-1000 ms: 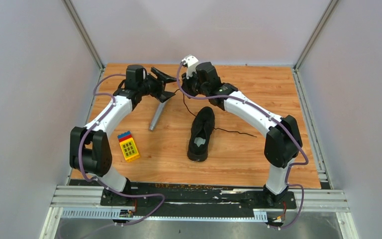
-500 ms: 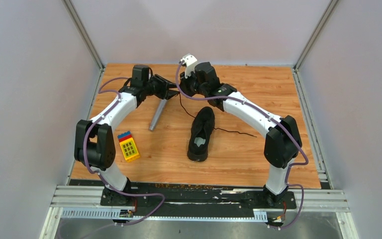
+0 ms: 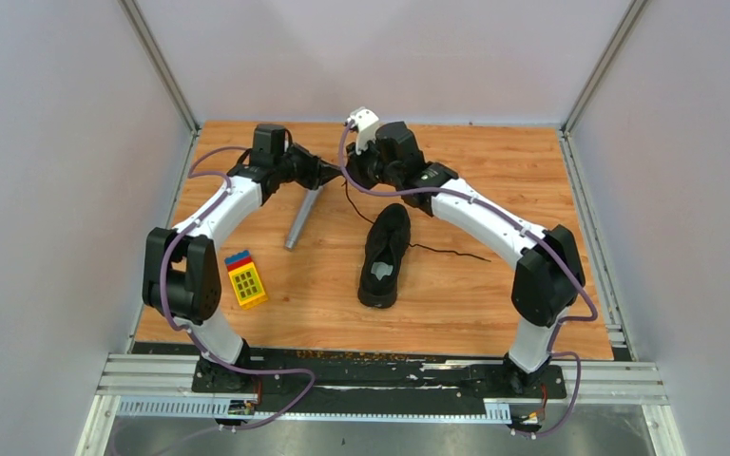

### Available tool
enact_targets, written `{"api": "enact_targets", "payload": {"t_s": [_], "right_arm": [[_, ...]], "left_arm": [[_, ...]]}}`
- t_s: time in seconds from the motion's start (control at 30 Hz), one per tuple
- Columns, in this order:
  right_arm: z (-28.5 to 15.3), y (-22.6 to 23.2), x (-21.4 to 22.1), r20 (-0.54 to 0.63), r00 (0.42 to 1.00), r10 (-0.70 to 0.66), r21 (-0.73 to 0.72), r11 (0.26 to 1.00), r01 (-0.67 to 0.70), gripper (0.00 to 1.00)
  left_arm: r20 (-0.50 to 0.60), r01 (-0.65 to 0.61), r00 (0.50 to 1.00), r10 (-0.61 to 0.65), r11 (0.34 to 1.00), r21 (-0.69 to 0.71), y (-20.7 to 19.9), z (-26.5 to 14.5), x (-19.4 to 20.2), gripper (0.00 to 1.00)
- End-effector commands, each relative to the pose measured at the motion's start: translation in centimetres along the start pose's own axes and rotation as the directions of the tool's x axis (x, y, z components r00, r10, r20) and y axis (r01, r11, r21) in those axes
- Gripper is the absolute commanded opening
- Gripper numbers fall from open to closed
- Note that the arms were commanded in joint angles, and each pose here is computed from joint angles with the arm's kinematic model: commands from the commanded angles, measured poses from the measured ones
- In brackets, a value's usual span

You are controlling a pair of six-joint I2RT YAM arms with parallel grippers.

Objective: Tie the shoes

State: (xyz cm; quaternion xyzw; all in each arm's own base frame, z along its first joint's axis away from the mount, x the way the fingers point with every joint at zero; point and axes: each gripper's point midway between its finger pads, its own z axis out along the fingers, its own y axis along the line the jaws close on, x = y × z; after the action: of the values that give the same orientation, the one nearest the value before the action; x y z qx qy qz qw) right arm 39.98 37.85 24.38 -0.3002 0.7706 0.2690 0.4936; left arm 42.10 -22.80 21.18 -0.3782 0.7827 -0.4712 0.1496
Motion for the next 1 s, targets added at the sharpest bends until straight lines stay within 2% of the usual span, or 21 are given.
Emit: {"api": "enact_targets", "payload": {"t_s": [0.0,0.1,0.17,0.33,0.4,0.47,0.5,0.53,0.57,0.6,0.63,0.67,0.7,0.73,0.77,0.8,0.87,0.97], "right_arm": [[-4.8,-0.4,-3.9,0.074,0.997,0.008,-0.001,1.0,-0.008,0.06],[-6.1,-2.0,-2.6,0.001,0.992,0.125,-0.03,0.992,-0.125,0.34],[-6.6,-2.7,-1.3,-0.065,0.978,0.2,-0.09,0.975,-0.205,0.45],[-8.1,-4.7,0.3,-0.178,0.91,0.374,-0.188,0.895,-0.405,0.57],[-8.1,-4.8,0.2,-0.206,0.868,0.453,-0.204,0.847,-0.49,0.61],[-7.7,-4.8,0.2,-0.232,0.815,0.53,-0.211,0.791,-0.574,0.68],[-7.5,-4.7,0.1,-0.254,0.788,0.561,-0.233,0.755,-0.613,0.7],[-7.3,-4.4,0.1,-0.281,0.764,0.581,-0.26,0.72,-0.644,0.73],[-7.2,-4.2,0.0,-0.308,0.739,0.6,-0.284,0.683,-0.673,0.74],[-7.1,-4.0,-0.1,-0.338,0.715,0.612,-0.319,0.641,-0.699,0.75],[-7.0,-3.8,-0.2,-0.37,0.695,0.617,-0.358,0.595,-0.719,0.76],[-6.7,-3.7,0.1,-0.421,0.658,0.624,-0.382,0.537,-0.753,0.77],[-6.5,-3.9,0.3,-0.452,0.622,0.639,-0.383,0.491,-0.782,0.77],[-6.2,-4.2,0.5,-0.475,0.586,0.656,-0.382,0.446,-0.809,0.77],[-5.9,-4.4,0.6,-0.491,0.552,0.674,-0.377,0.407,-0.832,0.78],[-5.6,-4.5,0.6,-0.501,0.525,0.688,-0.368,0.38,-0.849,0.79],[-4.9,-4.5,0.6,-0.516,0.494,0.699,-0.35,0.354,-0.867,0.8],[-3.7,-4.8,1.2,-0.523,0.441,0.729,-0.3,0.326,-0.896,0.81]], "left_arm": [[-0.015,-0.062,0.998,0.063,0.997,0.041,-0.1,0.9,0.0,0.0],[-0.03,-0.114,0.993,0.117,0.99,0.077,0.3,1.3,0.1,0.0],[-0.037,-0.167,0.984,0.174,0.976,0.143,0.1,1.6,0.1,0.0],[-0.027,-0.332,0.933,0.359,0.886,0.325,-1.9,1.8,-0.3,0.0],[-0.038,-0.416,0.882,0.47,0.813,0.407,-3.4,1.1,0.4,0.0],[-0.04,-0.517,0.796,0.604,0.713,0.474,-4.3,0.4,1.4,0.0],[-0.065,-0.527,0.769,0.635,0.69,0.497,-4.3,0.0,2.1,0.0],[-0.055,-0.559,0.734,0.677,0.649,0.516,-4.5,-0.4,2.5,0.0],[-0.06,-0.567,0.724,0.687,0.644,0.514,-4.3,-0.5,2.6,0.0],[-0.042,-0.601,0.692,0.72,0.607,0.52,-4.3,-0.8,2.8,0.0],[-0.054,-0.606,0.686,0.725,0.611,0.509,-3.7,-0.9,3.0,0.0],[-0.038,-0.633,0.658,0.752,0.58,0.513,-3.8,-1.1,3.3,0.0],[-0.045,-0.639,0.651,0.758,0.578,0.508,-3.3,-1.1,3.6,0.0],[-0.028,-0.665,0.621,0.783,0.546,0.51,-3.3,-1.2,4.1,0.0],[-0.04,-0.669,0.618,0.785,0.552,0.497,-2.8,-1.1,4.3,0.0],[-0.028,-0.692,0.592,0.805,0.525,0.496,-2.7,-1.1,4.9,0.0],[-0.033,-0.703,0.571,0.82,0.51,0.495,-2.2,-1.1,5.9,0.0],[-0.032,-0.712,0.558,0.829,0.498,0.494,-1.9,-1.4,6.9,0.0]]}}
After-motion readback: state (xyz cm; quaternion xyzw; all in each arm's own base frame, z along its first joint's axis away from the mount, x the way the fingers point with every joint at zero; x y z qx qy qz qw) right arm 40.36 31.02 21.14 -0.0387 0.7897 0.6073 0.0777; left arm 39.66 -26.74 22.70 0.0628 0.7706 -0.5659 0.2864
